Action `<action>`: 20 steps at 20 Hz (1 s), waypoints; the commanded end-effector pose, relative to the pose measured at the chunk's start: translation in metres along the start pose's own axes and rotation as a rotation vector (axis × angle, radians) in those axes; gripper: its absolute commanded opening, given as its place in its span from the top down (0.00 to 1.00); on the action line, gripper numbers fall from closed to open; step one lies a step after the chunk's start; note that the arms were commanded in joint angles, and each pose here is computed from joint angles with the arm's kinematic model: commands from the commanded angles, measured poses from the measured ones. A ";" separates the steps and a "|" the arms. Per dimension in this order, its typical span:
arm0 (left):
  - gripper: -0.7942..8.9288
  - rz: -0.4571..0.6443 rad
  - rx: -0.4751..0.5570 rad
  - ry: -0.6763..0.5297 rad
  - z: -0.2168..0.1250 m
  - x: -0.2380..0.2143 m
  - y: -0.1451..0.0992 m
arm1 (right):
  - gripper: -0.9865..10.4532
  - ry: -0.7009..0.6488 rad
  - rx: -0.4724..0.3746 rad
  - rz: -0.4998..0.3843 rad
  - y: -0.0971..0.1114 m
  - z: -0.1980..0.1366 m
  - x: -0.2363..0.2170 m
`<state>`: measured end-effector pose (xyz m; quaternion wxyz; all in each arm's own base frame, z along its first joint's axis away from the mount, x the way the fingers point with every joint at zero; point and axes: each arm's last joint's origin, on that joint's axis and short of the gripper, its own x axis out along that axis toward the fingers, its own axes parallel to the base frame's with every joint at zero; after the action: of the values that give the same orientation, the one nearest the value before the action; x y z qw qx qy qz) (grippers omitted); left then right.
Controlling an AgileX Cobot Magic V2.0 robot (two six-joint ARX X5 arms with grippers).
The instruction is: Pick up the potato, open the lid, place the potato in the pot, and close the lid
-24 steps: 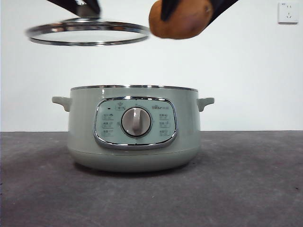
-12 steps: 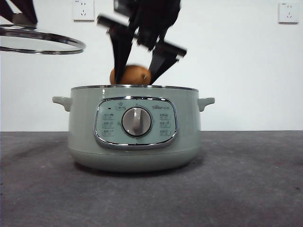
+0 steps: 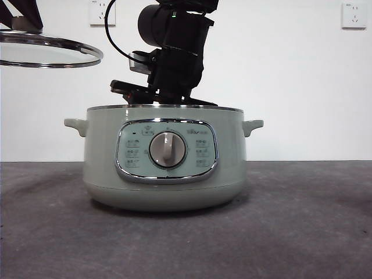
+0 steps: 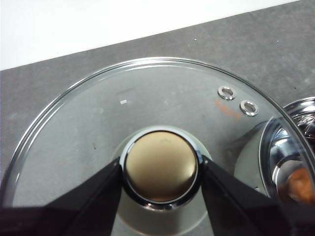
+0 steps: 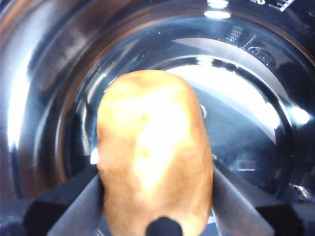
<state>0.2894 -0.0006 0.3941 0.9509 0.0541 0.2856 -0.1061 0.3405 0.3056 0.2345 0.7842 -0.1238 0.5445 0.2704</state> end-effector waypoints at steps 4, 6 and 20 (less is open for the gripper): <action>0.93 -0.003 0.019 -0.063 0.009 -0.010 -0.001 | 0.28 0.014 -0.010 -0.017 0.000 0.000 0.007; 0.93 -0.025 0.017 -0.051 0.007 -0.009 -0.002 | 0.28 0.023 -0.004 -0.030 -0.001 -0.001 0.005; 0.93 -0.249 0.077 0.022 0.007 0.013 -0.067 | 0.28 -0.151 -0.117 -0.131 -0.004 -0.063 -0.206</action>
<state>0.2878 -0.0673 0.3811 0.9171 0.0655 0.3203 -0.2282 0.2391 0.2107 0.4056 0.8367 -0.1737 0.4514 0.2569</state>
